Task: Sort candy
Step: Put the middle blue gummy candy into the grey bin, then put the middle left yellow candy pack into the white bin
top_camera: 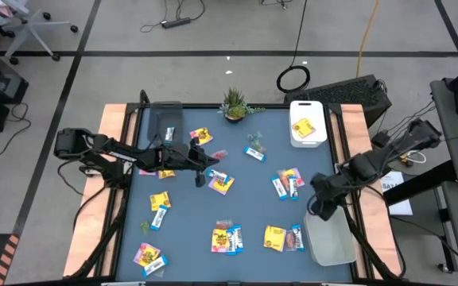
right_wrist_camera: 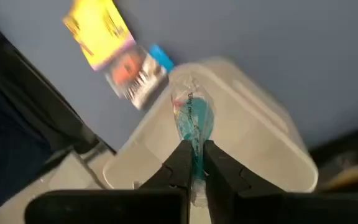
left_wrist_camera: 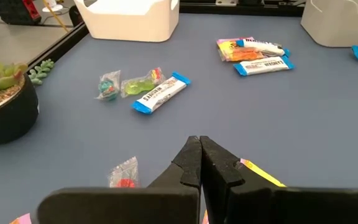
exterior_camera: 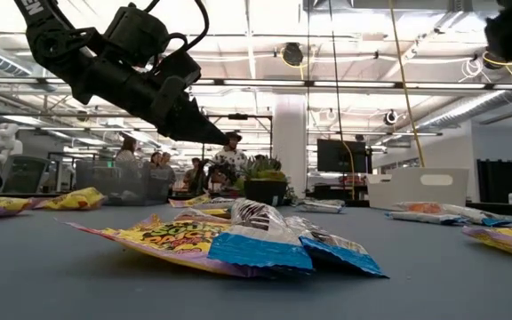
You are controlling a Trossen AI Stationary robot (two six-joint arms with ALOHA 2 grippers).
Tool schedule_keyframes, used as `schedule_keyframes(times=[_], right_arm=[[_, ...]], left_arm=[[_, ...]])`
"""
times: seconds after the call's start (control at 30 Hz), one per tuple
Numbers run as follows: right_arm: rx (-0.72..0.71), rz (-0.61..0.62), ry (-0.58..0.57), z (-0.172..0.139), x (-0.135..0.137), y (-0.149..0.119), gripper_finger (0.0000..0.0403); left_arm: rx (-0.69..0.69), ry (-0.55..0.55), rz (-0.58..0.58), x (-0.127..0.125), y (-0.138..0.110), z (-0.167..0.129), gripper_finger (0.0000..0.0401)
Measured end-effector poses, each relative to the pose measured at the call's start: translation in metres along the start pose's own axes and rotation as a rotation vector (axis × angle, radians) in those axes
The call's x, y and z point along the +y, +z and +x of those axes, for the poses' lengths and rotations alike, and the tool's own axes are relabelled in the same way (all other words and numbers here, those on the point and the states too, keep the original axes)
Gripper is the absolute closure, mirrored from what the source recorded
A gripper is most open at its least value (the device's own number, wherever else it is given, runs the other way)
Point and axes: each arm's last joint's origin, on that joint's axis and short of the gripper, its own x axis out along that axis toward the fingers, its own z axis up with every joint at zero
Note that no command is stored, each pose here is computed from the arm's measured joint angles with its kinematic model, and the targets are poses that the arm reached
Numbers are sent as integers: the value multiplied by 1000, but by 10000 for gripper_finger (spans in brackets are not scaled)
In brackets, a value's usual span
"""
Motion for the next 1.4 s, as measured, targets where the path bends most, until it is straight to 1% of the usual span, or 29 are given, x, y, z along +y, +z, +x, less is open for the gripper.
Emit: schedule_keyframes(times=[0.23,0.33,0.5,0.63,0.73,0.83,0.97,1.03,1.1,1.2,1.3,1.37,1.4], right_arm=[[151,71,-96,25,0,-5,383],[177,47,-110,40,1,-2,383],[178,-5,-99,62,5,4,383],[163,-35,-148,73,6,8,381],[167,-54,-180,79,6,10,368],[173,-56,-195,82,7,11,338],[207,-63,-186,81,8,10,294],[228,-75,-163,75,13,8,281],[226,-89,-144,67,18,7,277],[218,-119,-122,50,25,3,282],[177,-131,-120,29,31,-1,300],[93,-157,-115,15,34,-2,318],[22,-184,-111,8,36,-1,329]], left_arm=[[0,0,0,0,0,0,399],[1,0,0,0,0,0,399],[2,0,6,0,0,0,399],[11,0,28,0,-1,0,399],[11,0,28,0,-1,0,399],[10,0,29,0,-1,0,399],[14,0,51,0,1,-3,399],[28,-1,66,0,2,-6,399],[32,-1,74,1,5,-11,399],[31,-1,74,1,10,-20,399],[42,-8,79,-1,15,-31,399],[47,-25,87,-5,18,-38,399],[57,-36,93,-7,18,-43,399]])
